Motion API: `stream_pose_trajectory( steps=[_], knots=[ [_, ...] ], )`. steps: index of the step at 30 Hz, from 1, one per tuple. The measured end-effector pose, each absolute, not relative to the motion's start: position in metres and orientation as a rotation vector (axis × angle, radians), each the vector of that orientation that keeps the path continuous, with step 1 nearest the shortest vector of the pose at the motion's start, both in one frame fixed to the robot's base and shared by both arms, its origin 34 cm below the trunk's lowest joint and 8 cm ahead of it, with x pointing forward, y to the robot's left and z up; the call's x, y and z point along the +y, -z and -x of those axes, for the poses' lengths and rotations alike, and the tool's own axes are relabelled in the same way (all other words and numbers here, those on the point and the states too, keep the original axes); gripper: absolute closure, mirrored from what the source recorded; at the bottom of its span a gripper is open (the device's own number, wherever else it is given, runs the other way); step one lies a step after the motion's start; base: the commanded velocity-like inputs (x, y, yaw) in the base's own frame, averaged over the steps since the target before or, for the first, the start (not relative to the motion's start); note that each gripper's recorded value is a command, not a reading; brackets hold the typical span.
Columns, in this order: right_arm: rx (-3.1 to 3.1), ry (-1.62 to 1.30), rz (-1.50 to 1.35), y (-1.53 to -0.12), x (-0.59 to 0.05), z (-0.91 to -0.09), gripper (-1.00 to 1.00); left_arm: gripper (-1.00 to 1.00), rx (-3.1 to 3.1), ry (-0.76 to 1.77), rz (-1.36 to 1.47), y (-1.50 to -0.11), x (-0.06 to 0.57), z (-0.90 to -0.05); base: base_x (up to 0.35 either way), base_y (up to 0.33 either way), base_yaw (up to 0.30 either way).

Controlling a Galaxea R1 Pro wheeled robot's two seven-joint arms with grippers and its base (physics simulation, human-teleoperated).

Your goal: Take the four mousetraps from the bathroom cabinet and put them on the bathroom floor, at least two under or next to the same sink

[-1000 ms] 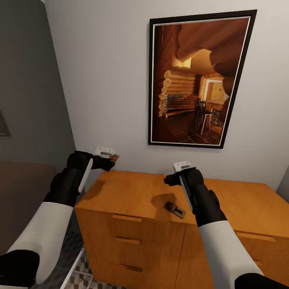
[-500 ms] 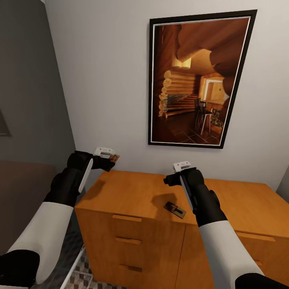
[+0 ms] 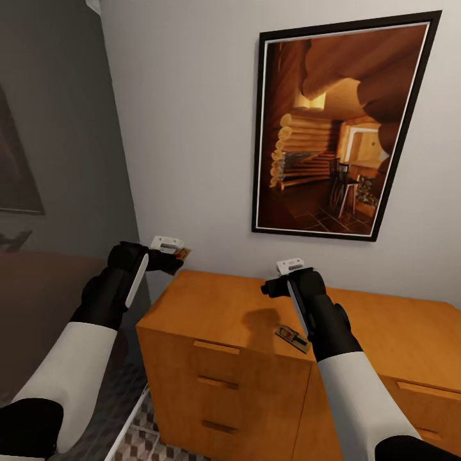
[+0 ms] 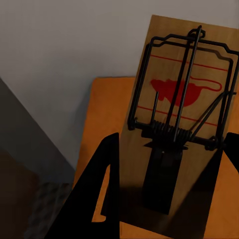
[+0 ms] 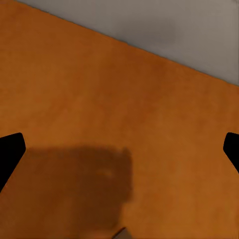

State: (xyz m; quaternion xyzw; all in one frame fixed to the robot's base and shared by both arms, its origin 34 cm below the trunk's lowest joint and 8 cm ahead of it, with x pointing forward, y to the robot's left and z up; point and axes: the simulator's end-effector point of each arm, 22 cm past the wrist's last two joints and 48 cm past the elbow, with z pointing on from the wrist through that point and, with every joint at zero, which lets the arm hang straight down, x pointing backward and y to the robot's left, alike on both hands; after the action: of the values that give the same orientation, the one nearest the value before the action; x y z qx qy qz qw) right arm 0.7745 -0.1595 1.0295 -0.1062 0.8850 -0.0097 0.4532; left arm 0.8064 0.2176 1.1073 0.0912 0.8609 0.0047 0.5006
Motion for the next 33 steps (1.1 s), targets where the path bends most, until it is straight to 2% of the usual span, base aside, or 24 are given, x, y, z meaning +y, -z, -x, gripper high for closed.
stream_pose_trajectory(
  steps=[12, 27, 33],
  knots=[
    [2.215, 0.068, 0.247, -1.017, -0.184, -0.776, -1.00, 1.00, 2.092, -0.012, -0.220, -1.103, 0.218, -0.807, -0.140, -0.140, 0.004],
    [2.308, 0.066, 0.267, -0.978, -0.183, -0.771, -1.00, 1.00, 2.094, -0.009, -0.221, -1.102, 0.217, -0.807, -0.014, -0.014, 0.000],
    [2.398, -0.020, 0.281, -0.942, -0.170, -0.760, -1.00, 1.00, 2.100, -0.009, -0.221, -1.100, 0.217, -0.807, 0.000, 0.000, 0.000]
  ],
)
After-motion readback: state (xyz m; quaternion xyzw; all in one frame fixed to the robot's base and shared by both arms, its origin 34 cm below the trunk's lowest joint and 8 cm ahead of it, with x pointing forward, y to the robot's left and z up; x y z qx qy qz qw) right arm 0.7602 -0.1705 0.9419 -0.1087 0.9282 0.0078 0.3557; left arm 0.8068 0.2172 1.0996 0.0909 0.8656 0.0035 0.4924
